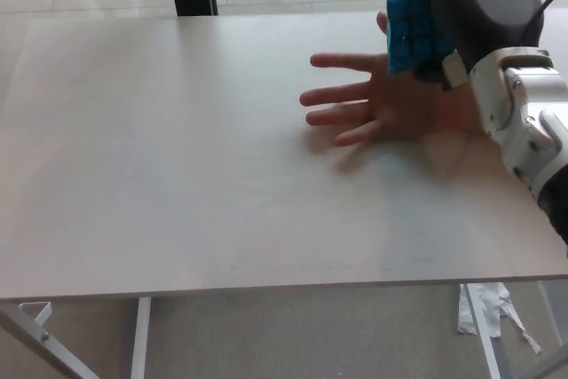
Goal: The robot uses its right hand to pick up a cube kept in the middle of the desk infront of it and hands it to a person
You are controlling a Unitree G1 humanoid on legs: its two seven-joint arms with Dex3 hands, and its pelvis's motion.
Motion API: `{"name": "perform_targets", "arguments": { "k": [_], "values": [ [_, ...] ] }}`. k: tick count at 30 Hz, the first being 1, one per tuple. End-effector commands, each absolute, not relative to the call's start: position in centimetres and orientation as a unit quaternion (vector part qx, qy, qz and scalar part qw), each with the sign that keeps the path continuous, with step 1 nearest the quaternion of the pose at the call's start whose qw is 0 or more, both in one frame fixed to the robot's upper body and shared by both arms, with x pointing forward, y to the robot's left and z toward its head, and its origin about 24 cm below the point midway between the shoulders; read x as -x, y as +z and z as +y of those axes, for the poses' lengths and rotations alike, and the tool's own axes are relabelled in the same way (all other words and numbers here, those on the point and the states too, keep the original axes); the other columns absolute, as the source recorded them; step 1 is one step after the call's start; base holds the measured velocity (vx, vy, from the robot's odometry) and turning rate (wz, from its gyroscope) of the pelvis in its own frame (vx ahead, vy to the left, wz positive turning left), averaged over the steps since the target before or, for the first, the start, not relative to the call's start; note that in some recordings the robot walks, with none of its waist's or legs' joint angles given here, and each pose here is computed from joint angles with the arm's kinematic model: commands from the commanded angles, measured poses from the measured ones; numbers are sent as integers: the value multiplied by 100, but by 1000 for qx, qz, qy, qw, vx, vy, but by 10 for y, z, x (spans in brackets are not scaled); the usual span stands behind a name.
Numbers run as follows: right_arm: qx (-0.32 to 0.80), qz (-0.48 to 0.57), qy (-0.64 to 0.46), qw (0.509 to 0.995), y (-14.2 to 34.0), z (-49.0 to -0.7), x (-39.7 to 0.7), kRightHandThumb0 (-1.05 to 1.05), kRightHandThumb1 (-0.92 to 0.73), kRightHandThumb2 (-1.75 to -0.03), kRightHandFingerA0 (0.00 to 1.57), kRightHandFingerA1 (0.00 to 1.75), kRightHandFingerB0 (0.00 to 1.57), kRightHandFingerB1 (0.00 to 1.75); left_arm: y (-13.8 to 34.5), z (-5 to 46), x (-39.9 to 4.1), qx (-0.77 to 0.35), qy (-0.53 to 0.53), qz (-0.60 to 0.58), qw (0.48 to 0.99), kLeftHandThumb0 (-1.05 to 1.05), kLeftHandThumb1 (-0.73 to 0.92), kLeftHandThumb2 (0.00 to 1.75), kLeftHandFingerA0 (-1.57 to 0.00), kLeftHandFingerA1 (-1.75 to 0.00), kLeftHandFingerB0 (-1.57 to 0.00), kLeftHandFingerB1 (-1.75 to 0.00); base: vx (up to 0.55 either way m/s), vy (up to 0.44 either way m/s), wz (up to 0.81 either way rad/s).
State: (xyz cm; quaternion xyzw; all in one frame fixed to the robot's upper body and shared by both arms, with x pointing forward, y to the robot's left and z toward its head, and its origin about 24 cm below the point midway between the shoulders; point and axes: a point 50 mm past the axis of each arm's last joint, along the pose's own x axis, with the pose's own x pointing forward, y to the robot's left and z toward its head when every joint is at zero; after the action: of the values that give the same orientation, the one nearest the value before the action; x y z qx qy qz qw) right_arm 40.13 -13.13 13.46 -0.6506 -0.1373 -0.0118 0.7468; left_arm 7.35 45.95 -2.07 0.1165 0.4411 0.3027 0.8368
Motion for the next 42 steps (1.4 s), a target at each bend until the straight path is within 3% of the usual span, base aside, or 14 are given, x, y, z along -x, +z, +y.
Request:
{"name": "perform_targets", "arguments": {
  "k": [1,14,17,18,19,21,22,23,25,29,31,32,33,42],
  "values": [
    [668,-133,8,732,130,-125,-402,-38,-60,-58,95,154,88,57,-20,459,-75,-126,296,437,840,-72,68,60,-66,-63,-53,-40,0,0,0],
    [753,-110,34,648,98,-123,-397,-35,-54,-59,88,168,84,81,-25,454,-79,-117,293,433,844,-70,67,60,-68,-65,-53,-41,0,0,0],
    [780,-76,47,619,96,-123,-398,-44,-56,-58,72,125,72,63,-25,454,-80,-123,292,435,843,-68,68,60,-70,-65,-55,-41,0,0,0],
    [779,-57,49,623,95,-122,-399,-51,-54,-58,54,71,55,41,-25,454,-81,-121,294,435,842,-68,68,60,-73,-65,-54,-41,0,0,0],
    [776,-50,49,627,94,-121,-399,-52,-54,-57,45,60,48,37,-24,455,-81,-118,296,435,842,-68,68,61,-71,-65,-54,-41,0,0,0],
    [767,-39,49,639,94,-121,-399,-51,-54,-56,35,54,43,35,-24,455,-81,-113,300,435,841,-68,53,94,-67,-71,-47,-55,0,0,0],
    [766,-38,48,640,94,-120,-399,-58,-41,-78,12,54,23,47,-24,455,-82,-113,299,434,842,-70,67,60,-73,-66,-56,-42,0,0,0],
    [766,-41,45,640,95,-119,-399,-58,-41,-76,5,52,19,46,-24,455,-82,-114,298,432,844,-71,52,93,-70,-72,-51,-56,0,0,0],
    [767,-41,47,639,95,-118,-399,-58,-38,-78,1,40,13,46,-25,455,-81,-115,299,433,843,-71,67,60,-74,-65,-56,-42,0,0,0],
    [754,-36,50,654,101,-112,-400,-85,-47,-76,0,6,7,16,-26,454,-79,-125,294,440,839,-71,68,61,-71,-63,-55,-42,0,0,0],
    [745,-47,43,664,104,-111,-400,-78,-45,-80,0,14,10,26,-26,454,-78,-130,291,444,837,-72,69,61,-70,-62,-55,-41,0,0,0],
    [741,-52,42,668,106,-109,-401,-89,-51,-83,0,7,11,9,-27,454,-77,-122,297,442,838,-70,53,94,-70,-71,-53,-57,0,0,0],
    [739,-56,41,670,108,-108,-401,-83,-46,-85,0,17,4,12,-27,454,-76,-117,299,441,838,-71,68,61,-71,-65,-58,-43,0,0,0],
    [739,-103,13,666,137,-102,-403,-101,-57,-94,0,22,0,0,-30,453,-73,-110,306,443,835,-69,70,61,-70,-62,-59,-42,0,0,0]
  ]
}}
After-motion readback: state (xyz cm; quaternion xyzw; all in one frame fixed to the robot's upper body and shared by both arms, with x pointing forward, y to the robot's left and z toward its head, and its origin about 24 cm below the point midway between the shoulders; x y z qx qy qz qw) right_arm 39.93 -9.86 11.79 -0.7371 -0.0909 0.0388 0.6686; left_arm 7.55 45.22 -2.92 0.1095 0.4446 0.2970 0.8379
